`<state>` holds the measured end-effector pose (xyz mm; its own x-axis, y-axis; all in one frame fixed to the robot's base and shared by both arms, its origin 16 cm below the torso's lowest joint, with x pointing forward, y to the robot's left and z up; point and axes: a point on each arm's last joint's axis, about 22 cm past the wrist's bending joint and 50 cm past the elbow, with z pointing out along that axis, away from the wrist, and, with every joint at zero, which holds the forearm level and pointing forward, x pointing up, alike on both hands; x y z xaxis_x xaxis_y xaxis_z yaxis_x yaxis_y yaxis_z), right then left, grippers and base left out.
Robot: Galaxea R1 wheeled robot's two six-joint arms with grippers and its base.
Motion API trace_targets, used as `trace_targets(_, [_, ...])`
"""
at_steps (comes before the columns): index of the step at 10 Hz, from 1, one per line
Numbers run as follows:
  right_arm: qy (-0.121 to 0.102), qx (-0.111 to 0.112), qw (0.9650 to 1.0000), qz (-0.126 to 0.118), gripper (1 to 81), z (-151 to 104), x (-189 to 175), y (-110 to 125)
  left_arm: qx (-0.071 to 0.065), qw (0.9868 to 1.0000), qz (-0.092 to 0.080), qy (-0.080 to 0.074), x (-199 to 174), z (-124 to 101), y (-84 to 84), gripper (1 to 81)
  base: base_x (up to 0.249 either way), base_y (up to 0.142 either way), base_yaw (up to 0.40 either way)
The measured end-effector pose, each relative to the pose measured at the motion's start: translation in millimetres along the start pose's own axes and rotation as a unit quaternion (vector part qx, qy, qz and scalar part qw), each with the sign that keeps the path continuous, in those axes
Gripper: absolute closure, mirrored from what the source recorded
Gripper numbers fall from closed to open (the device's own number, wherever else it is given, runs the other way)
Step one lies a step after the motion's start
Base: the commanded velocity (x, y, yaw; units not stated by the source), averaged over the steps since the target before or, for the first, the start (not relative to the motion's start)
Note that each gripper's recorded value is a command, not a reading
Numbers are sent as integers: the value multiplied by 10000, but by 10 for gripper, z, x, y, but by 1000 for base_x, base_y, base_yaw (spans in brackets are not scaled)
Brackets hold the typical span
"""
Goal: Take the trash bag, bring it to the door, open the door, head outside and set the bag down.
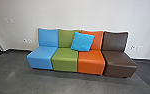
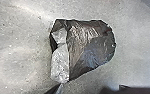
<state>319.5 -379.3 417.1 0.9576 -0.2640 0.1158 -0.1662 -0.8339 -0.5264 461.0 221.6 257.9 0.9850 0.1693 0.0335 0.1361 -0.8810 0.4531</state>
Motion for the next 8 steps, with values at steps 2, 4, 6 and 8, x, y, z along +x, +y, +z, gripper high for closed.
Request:
trace_targets(2, [-144,-79,9998,91,10,164,-58,167,37,9998,-87,-159,-114,260,-161,10,0,0,0])
trace_targets(4, [-291,-143,9993,184,10,331,-132,324,33,9994,-158,-311,-213,547,-265,10,0,0,0])
trace_targets(6, [-409,-165,9987,269,10,524,-186,432,46,9989,-207,-408,-233,784,-371,10,0,0,0])
trace_targets(8, [-360,-151,9989,254,10,661,-161,503,59,9995,-157,-261,68,902,-390,10,0,0,0])
